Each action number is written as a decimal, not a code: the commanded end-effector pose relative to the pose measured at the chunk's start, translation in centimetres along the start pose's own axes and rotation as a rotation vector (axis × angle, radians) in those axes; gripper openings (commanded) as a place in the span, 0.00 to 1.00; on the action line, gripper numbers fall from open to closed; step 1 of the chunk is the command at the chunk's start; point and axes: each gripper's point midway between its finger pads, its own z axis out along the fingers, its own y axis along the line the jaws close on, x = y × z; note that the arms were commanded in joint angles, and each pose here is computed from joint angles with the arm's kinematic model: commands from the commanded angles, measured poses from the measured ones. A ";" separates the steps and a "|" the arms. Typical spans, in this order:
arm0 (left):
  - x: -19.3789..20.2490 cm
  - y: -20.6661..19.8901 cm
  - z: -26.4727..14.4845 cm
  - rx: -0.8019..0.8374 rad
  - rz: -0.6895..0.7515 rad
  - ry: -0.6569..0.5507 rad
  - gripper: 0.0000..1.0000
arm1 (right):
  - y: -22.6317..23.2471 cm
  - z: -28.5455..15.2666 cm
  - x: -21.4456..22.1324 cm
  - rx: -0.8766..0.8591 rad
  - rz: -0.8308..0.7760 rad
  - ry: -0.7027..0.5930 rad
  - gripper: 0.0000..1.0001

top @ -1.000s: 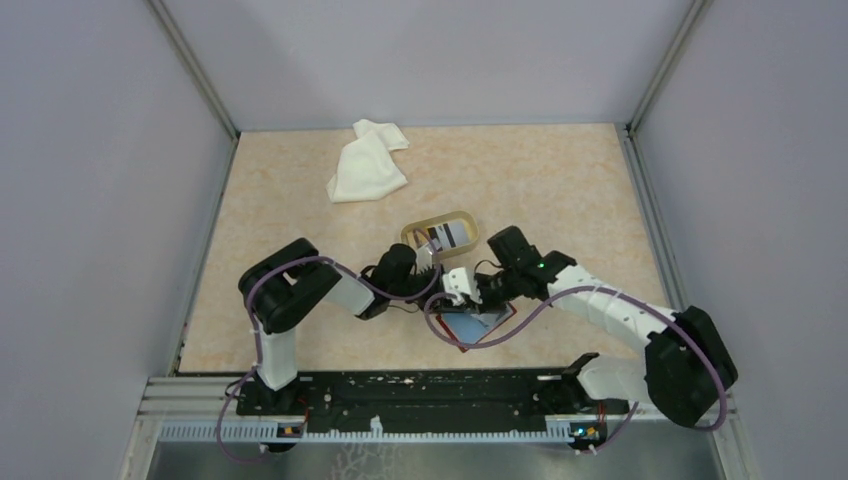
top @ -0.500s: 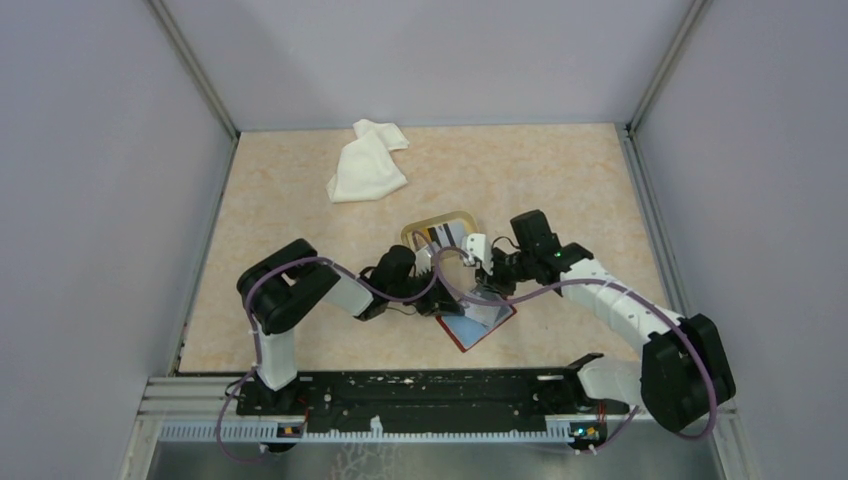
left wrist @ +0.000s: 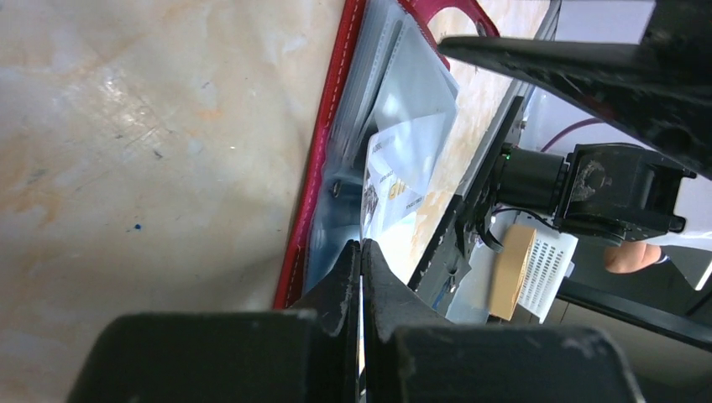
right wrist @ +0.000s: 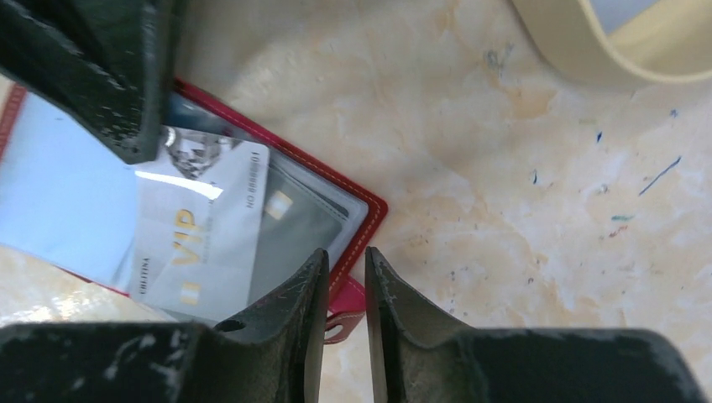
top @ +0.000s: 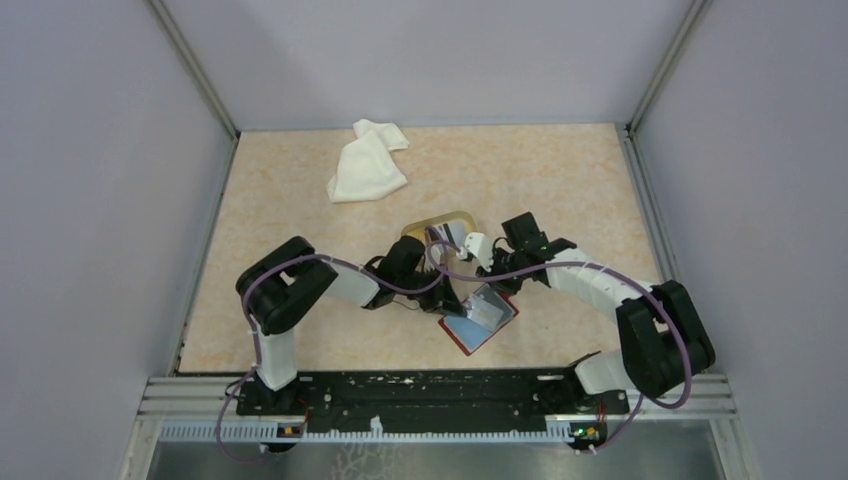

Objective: Put the credit cards into the card holder
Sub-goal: Insert the credit card into the card holder.

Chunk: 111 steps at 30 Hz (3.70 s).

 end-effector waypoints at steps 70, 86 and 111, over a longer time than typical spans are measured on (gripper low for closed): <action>2.6 2.0 -0.5 -0.184 -0.233 0.314 0.07 | 0.7 1.8 -1.5 -0.039 0.043 -0.027 0.22; 2.6 1.1 -2.2 -0.240 -0.282 0.264 0.09 | 0.8 2.2 -2.2 -0.009 0.056 -0.041 0.23; 3.4 0.2 -0.6 -0.251 -0.310 0.274 0.13 | 1.0 2.5 -2.9 0.003 0.104 -0.059 0.22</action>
